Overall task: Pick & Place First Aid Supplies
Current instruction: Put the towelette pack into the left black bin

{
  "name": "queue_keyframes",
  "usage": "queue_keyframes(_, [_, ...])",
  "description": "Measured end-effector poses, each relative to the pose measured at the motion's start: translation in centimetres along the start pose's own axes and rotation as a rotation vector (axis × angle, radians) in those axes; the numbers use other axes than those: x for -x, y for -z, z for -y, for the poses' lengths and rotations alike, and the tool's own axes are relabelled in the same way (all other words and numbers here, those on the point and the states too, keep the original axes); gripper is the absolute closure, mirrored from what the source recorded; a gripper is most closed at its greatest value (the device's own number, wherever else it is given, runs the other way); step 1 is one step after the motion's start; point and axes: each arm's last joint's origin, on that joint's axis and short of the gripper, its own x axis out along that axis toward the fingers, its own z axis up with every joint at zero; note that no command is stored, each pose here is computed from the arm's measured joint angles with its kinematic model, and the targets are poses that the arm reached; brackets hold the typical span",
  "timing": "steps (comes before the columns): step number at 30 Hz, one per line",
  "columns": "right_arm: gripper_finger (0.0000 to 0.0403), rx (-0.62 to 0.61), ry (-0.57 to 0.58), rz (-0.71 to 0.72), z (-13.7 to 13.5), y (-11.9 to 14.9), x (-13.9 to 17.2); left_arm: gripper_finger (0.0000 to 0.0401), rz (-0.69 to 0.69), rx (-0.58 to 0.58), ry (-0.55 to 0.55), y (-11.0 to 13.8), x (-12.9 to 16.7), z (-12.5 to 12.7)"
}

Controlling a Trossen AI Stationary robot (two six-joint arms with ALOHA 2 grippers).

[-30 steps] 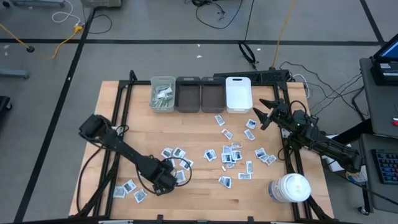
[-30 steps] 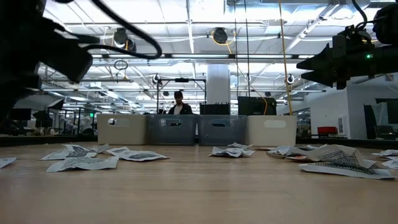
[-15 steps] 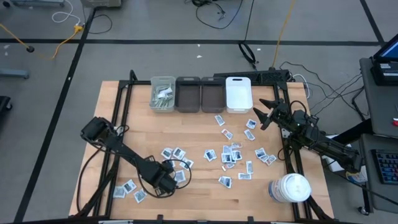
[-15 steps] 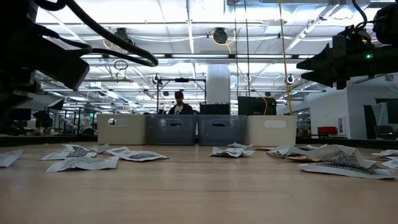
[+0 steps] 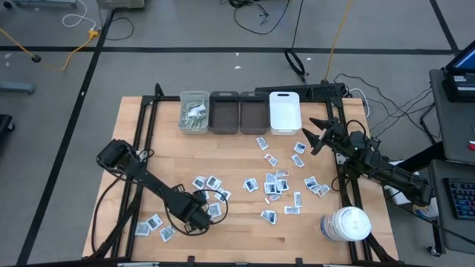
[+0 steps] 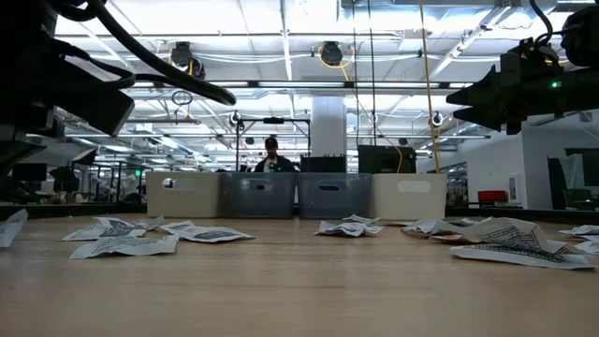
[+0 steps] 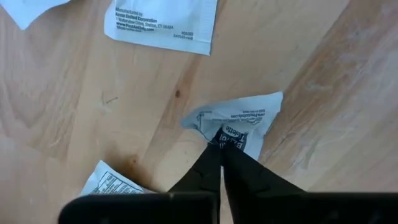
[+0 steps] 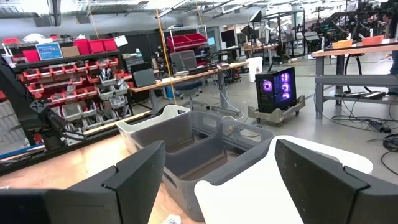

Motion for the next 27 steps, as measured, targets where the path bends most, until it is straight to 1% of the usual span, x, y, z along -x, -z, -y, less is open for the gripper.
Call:
queue_keyframes(3, [0.0105, 0.000, 0.000, 0.000, 0.0, 0.0, 0.0, 0.0397, -0.012, -0.008, 0.012, -0.1, 0.2, -0.2])
queue_keyframes(6, [0.0105, 0.000, 0.000, 0.000, 0.0, 0.0, 0.0, 0.0396, -0.024, -0.025, 0.021, -0.2, 1.0, -0.8])
queue_keyframes(9, [0.0105, 0.000, 0.000, 0.000, 0.0, 0.0, 0.0, 0.0398, 0.005, -0.052, 0.076, -0.4, 3.3, -1.5])
queue_keyframes(13, [0.0105, 0.000, 0.000, 0.000, 0.0, 0.0, 0.0, 0.0398, 0.034, -0.122, 0.167, -0.5, 5.9, -2.9])
queue_keyframes(16, [0.0105, 0.000, 0.000, 0.000, 0.0, 0.0, 0.0, 0.0399, 0.048, -0.209, 0.246, -0.5, 7.8, -4.2])
queue_keyframes(19, [0.0105, 0.000, 0.001, 0.000, 0.0, 0.0, 0.0, 0.0399, 0.078, -0.317, 0.278, -0.1, 9.2, -5.5])
queue_keyframes(27, [0.0105, 0.000, 0.000, 0.000, 0.0, 0.0, 0.0, 0.0400, 0.143, -0.546, 0.298, 0.8, 12.1, -9.2])
